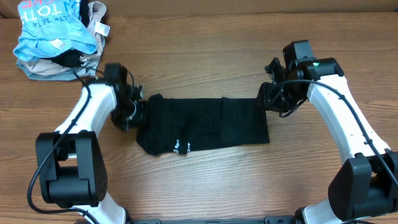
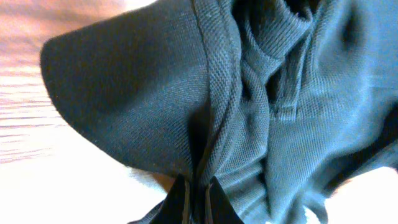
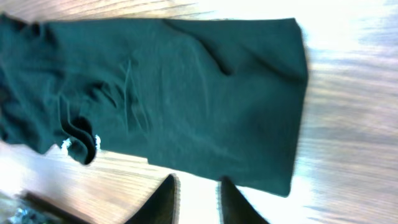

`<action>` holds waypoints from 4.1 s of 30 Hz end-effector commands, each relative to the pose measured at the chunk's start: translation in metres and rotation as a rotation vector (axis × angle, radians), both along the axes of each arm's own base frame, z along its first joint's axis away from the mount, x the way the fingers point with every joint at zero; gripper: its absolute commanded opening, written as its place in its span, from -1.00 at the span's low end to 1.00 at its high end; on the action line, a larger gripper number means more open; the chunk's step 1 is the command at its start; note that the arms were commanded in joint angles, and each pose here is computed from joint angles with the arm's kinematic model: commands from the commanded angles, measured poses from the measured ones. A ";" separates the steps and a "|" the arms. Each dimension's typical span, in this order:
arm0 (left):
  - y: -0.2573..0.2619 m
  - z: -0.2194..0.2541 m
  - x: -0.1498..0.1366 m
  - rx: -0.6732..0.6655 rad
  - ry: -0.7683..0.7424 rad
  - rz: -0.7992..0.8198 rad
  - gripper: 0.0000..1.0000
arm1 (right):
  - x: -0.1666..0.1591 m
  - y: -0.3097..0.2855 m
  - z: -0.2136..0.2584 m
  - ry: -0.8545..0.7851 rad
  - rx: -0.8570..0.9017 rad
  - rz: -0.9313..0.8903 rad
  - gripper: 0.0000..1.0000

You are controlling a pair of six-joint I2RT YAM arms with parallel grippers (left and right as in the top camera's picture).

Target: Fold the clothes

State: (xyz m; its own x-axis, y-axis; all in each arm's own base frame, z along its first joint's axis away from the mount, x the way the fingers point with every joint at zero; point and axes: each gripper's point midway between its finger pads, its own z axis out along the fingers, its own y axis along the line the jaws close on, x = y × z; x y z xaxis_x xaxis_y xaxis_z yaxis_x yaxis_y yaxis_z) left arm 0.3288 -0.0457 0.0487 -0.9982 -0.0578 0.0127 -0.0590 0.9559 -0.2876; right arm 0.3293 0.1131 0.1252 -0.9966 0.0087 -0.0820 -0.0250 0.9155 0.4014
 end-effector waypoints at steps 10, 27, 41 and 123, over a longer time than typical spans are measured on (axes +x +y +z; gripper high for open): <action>-0.011 0.096 0.034 0.011 -0.107 -0.061 -0.92 | -0.019 0.047 -0.047 0.086 0.285 -0.103 -0.92; -0.110 0.119 0.030 -0.139 -0.195 -0.286 -0.92 | -0.039 0.060 -0.105 0.196 0.209 -0.360 -0.92; -0.237 0.128 0.016 -0.196 -0.345 -0.425 -0.86 | -0.039 0.060 -0.104 0.192 0.210 -0.360 -0.92; -0.089 0.172 0.131 0.012 -0.436 -0.089 0.99 | -0.020 0.056 -0.045 -0.057 -0.065 -0.319 -0.61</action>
State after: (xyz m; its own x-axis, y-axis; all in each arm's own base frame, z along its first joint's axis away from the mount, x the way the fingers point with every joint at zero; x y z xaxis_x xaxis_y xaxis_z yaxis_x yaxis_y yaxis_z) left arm 0.4577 -0.1384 0.2131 -0.9273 -0.0039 -0.3744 0.1199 0.9442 -0.3069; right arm 0.3068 0.1716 0.0784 -0.9415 0.3122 -0.1269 0.2502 0.8998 0.3573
